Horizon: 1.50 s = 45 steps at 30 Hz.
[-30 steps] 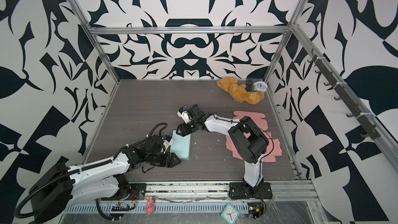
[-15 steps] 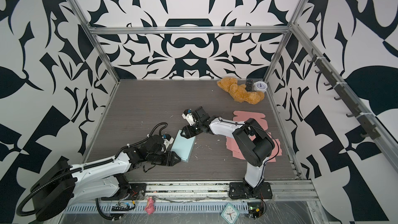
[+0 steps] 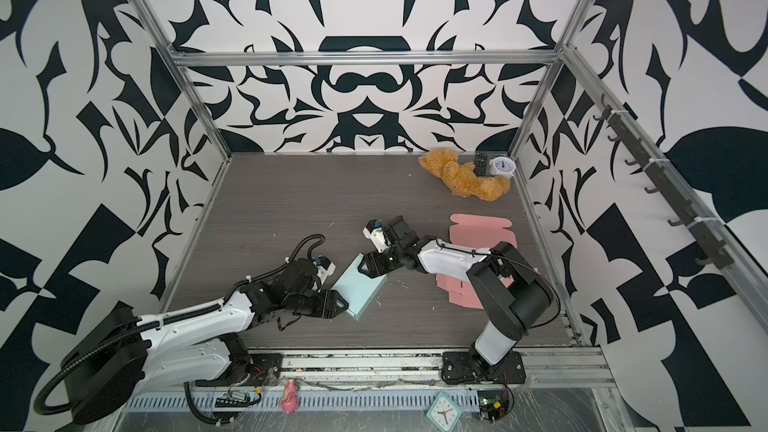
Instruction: Fold the paper box
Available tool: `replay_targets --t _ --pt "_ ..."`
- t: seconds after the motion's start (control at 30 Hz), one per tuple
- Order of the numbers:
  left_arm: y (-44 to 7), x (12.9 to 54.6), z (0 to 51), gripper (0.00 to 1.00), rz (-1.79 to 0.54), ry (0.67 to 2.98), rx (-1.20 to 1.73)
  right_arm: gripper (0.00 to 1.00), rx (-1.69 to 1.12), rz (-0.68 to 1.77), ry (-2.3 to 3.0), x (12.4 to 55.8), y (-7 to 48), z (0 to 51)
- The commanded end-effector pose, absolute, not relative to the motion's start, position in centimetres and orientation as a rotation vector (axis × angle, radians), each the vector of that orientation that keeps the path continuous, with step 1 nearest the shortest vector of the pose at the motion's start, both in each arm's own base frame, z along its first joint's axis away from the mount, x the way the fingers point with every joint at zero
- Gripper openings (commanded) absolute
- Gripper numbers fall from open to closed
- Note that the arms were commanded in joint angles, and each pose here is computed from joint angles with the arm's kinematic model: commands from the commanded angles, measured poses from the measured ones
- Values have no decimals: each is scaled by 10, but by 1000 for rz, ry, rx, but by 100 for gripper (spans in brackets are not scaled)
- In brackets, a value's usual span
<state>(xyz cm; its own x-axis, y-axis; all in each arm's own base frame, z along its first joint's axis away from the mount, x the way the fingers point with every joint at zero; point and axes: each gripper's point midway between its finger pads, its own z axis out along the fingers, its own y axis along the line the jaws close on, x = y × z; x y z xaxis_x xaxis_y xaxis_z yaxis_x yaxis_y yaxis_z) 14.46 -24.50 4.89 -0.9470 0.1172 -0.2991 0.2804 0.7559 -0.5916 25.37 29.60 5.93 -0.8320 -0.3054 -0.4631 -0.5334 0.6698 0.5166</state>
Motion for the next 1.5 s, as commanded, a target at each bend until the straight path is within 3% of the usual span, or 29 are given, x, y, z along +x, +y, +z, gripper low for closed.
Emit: replay_targets --t 0.0,0.67,1.47 --pt "-248 163 63 58 -978 2653 291 65 -658 987 2502 251 299 73" --pt "-238 226 74 53 -961 2600 189 65 -642 1021 2472 262 307 81" --pt "-225 334 59 50 -937 2573 135 65 -602 1063 2441 332 336 87"
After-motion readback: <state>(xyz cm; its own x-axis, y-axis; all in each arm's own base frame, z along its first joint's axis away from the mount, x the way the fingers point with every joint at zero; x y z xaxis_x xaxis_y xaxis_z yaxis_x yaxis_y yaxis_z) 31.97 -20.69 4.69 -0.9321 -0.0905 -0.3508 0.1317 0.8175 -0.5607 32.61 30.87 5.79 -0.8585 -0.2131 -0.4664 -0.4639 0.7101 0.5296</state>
